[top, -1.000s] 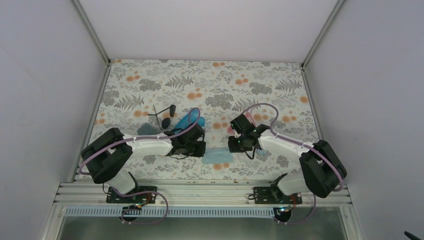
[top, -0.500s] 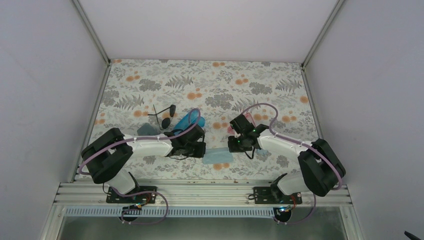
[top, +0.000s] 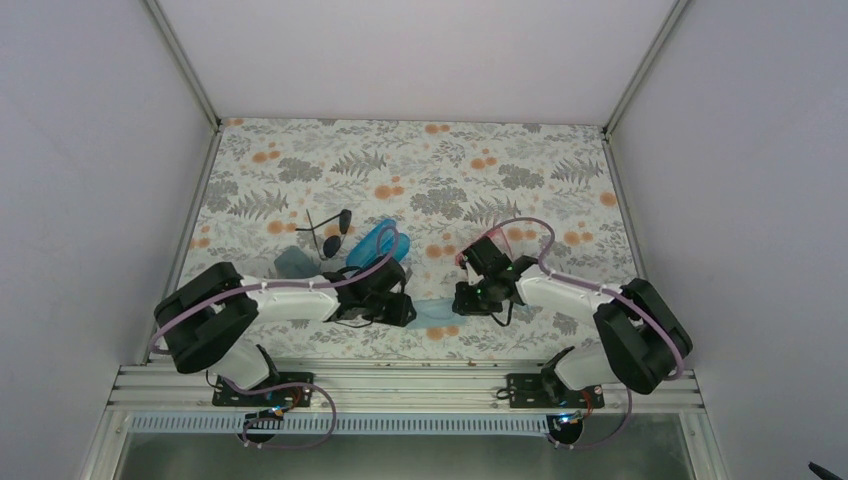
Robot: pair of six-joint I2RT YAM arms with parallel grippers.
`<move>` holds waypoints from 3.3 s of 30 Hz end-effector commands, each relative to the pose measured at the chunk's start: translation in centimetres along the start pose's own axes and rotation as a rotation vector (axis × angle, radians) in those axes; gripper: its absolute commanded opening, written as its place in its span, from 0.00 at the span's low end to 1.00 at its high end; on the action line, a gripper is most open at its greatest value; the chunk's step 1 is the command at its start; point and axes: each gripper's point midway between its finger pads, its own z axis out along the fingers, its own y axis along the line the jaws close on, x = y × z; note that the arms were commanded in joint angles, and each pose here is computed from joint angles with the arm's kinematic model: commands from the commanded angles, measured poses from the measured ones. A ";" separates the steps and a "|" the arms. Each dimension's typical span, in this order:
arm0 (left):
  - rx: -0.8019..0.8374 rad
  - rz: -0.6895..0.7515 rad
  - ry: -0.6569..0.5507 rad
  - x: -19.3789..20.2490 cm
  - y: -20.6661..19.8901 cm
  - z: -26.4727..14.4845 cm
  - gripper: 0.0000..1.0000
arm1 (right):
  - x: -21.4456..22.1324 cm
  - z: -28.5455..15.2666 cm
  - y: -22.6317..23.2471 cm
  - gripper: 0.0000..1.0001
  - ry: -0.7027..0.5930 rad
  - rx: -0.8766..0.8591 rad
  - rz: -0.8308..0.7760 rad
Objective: Organize the sunglasses
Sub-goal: Fold the glasses cleaning cloth at the center of the board, then pick up the glasses cleaning cloth from the center of the board.
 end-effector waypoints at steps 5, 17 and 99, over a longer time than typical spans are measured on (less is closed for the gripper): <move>0.019 0.006 0.006 2.2 0.0 -2.3 0.38 | 1.7 -1.4 1.1 0.32 0.021 -0.079 0.041; 0.074 0.033 -0.131 -2.6 -3.6 -2.2 0.14 | -1.7 -1.8 5.5 0.10 -0.059 -0.173 -0.039; -0.142 -0.289 -0.179 -3.7 -0.5 -4.2 0.02 | -5.2 -4.3 5.8 0.04 -0.252 0.124 -0.174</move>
